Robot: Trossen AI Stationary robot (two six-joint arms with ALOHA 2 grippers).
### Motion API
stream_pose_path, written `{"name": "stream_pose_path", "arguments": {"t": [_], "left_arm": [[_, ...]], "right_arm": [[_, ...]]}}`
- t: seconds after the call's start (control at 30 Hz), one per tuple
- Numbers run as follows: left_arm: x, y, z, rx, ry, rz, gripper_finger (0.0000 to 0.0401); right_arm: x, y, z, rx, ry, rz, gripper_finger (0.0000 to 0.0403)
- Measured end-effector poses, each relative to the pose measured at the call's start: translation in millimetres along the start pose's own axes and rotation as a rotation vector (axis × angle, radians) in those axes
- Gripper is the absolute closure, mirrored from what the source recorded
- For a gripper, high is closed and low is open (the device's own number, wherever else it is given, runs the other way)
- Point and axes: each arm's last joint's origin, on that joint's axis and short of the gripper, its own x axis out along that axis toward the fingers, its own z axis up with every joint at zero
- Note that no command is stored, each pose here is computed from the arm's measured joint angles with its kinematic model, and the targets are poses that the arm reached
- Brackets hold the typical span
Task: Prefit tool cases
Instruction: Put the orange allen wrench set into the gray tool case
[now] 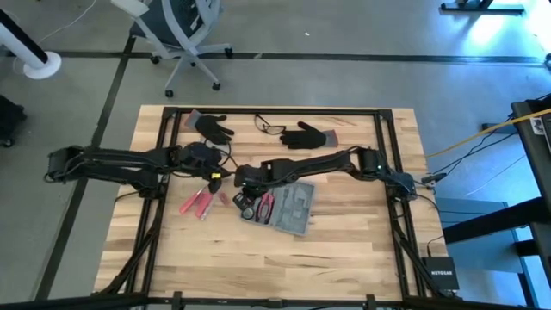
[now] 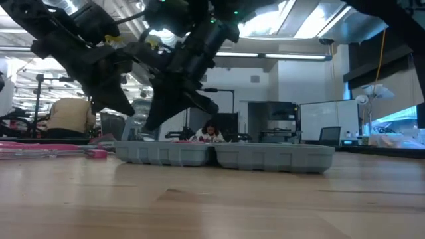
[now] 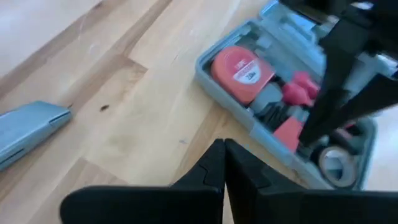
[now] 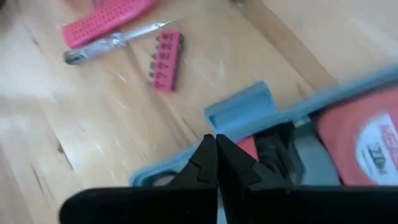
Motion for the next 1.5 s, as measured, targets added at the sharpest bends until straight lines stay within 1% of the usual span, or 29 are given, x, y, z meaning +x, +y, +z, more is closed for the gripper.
{"name": "stream_pose_path", "arguments": {"t": [0.1, 0.2, 0.27, 0.33, 0.47, 0.6, 0.7, 0.8, 0.87, 0.97, 1.07, 1.17, 1.23, 1.37, 1.43, 1.5], "left_arm": [[-2, 1, -1, 0.011, 0.014, 0.005, 0.0401], [-2, 1, -1, 0.004, 0.011, 0.004, 0.0401], [-2, 1, -2, -0.002, 0.014, 0.005, 0.0401], [-2, 1, -1, 0.000, 0.009, 0.003, 0.0401], [-2, 1, -1, 0.002, 0.006, 0.004, 0.0401], [-2, 1, -1, -0.001, 0.004, 0.004, 0.0401], [-2, 1, -1, -0.005, 0.006, 0.005, 0.0401], [-2, 1, -1, -0.008, 0.005, 0.005, 0.0401], [-2, 1, -1, -0.008, 0.005, 0.005, 0.0401], [-2, 1, -1, -0.009, 0.007, 0.007, 0.0401], [-2, 1, -2, -0.013, 0.012, 0.008, 0.0401], [-2, 1, -2, -0.018, 0.011, 0.015, 0.0401], [-2, 1, -1, -0.020, 0.005, 0.024, 0.0401], [-2, 2, -1, -0.020, -0.001, 0.040, 0.0401], [-2, 2, -1, -0.010, -0.002, 0.039, 0.0401], [-2, 2, -1, -0.005, -0.007, 0.043, 0.0401]], "right_arm": [[1, 1, 3, -0.040, 0.024, -0.026, 0.0403], [0, -4, 4, -0.041, 0.028, -0.071, 0.0403], [-4, -10, 5, -0.032, 0.068, -0.114, 0.0403], [-8, -11, 5, -0.050, 0.099, -0.137, 0.0403], [-9, -13, 6, -0.081, 0.113, -0.130, 0.0403], [-9, -9, 7, -0.084, 0.113, -0.081, 0.0403], [-9, -9, 6, -0.084, 0.122, -0.081, 0.0403], [-8, -9, 7, -0.091, 0.093, -0.097, 0.0403], [7, -14, 4, -0.099, 0.105, -0.115, 0.0403], [39, -24, -12, -0.077, 0.215, -0.113, 0.0403], [44, -23, -14, -0.090, 0.208, -0.122, 0.0403], [27, -22, -1, -0.081, 0.170, -0.109, 0.0403], [16, -22, 7, -0.090, 0.145, -0.120, 0.0403], [-13, -23, 31, -0.079, 0.079, -0.123, 0.0403], [-23, -22, 36, -0.075, 0.072, -0.127, 0.0403], [-24, -17, 36, -0.080, 0.067, -0.117, 0.0403]]}}
